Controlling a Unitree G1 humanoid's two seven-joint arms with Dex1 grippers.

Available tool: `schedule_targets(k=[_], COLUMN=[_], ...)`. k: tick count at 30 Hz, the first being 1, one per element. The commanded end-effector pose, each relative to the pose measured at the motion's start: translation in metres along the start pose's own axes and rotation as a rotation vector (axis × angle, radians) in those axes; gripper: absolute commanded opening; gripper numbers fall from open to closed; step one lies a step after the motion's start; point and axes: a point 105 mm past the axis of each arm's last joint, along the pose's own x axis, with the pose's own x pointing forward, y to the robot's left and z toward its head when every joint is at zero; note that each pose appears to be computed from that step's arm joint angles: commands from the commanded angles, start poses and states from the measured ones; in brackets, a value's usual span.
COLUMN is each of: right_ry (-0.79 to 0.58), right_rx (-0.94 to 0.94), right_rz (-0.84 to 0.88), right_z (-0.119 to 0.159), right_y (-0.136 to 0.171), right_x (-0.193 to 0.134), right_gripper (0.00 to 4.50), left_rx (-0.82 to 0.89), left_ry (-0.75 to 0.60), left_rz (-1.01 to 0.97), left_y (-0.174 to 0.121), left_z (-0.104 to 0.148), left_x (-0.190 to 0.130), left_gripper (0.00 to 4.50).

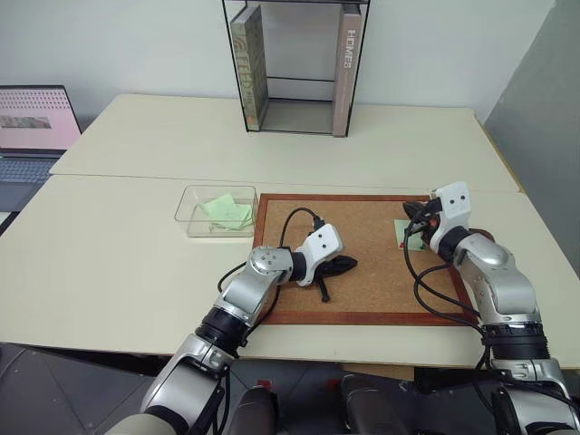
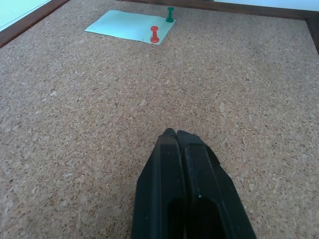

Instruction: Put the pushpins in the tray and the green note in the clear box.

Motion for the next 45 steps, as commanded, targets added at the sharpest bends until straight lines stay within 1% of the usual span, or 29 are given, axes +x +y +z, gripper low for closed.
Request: schedule_targets(k=[1,4,7,10,12,19,25,27,28,29,30,33,35,36,37,38,42,44,45], right_ry=[-0.065,-0.03,0.003,0.055,0.119,0.263,0.305,0.315,0.317,0.319,0.32,0.324,0.322,0.318,0.313,0.307,0.23,0.178,0.151], right_rx=[-0.025,-0.076,-0.095,-0.108,-0.147,-0.235,-0.234,-0.233,-0.232,-0.232,-0.231,-0.225,-0.222,-0.222,-0.221,-0.221,-0.212,-0.185,-0.168], right_rz=[-0.054,-0.135,-0.196,-0.263,-0.29,-0.314,-0.327,-0.33,-0.33,-0.33,-0.331,-0.333,-0.334,-0.337,-0.339,-0.343,-0.364,-0.35,-0.336], right_z=[0.024,0.024,0.019,0.01,-0.002,-0.031,-0.04,-0.042,-0.042,-0.043,-0.043,-0.044,-0.044,-0.043,-0.042,-0.04,-0.02,-0.008,-0.003], right_y=[-0.012,-0.033,-0.047,-0.061,-0.068,-0.076,-0.08,-0.081,-0.081,-0.081,-0.081,-0.081,-0.081,-0.081,-0.081,-0.082,-0.083,-0.078,-0.073], right_x=[-0.015,-0.042,-0.058,-0.071,-0.079,-0.089,-0.093,-0.093,-0.093,-0.093,-0.093,-0.093,-0.093,-0.093,-0.094,-0.094,-0.095,-0.094,-0.094], right_gripper=[0.07,0.07,0.07,0.07,0.07,0.07,0.07,0.47,0.54,0.71,0.99,1.57,2.07,2.15,2.54,2.63,3.45,3.92,3.92], left_rx=[-0.015,-0.014,-0.008,0.001,0.004,0.01,0.013,0.013,0.013,0.013,0.013,0.015,0.017,0.018,0.018,0.019,0.02,0.02,0.02], left_ry=[0.056,0.049,0.046,0.047,0.047,0.044,0.048,0.048,0.048,0.047,0.047,0.047,0.048,0.049,0.049,0.05,0.051,0.05,0.05], left_rz=[0.015,0.003,0.001,-0.001,-0.003,-0.01,-0.007,-0.006,-0.005,-0.004,-0.004,-0.004,-0.005,-0.006,-0.005,-0.005,-0.005,-0.005,-0.004], left_y=[0.002,-0.001,-0.001,-0.001,-0.001,-0.003,-0.002,-0.002,-0.002,-0.001,-0.001,-0.001,-0.001,0.0,0.0,0.0,0.001,0.001,0.001], left_z=[-0.013,-0.012,-0.012,-0.012,-0.011,-0.01,-0.012,-0.012,-0.012,-0.012,-0.011,-0.011,-0.011,-0.011,-0.011,-0.012,-0.012,-0.012,-0.012], left_x=[-0.003,-0.003,-0.002,-0.002,-0.002,0.0,-0.002,-0.002,-0.002,-0.002,-0.002,-0.002,-0.002,-0.002,-0.002,-0.002,-0.002,-0.002,-0.002], left_gripper=[0.0,0.0,0.0,0.0,0.0,0.0,0.0,0.0,0.0,0.0,0.0,0.0,0.0,0.0,0.0,0.0,0.0,0.0,0.0])
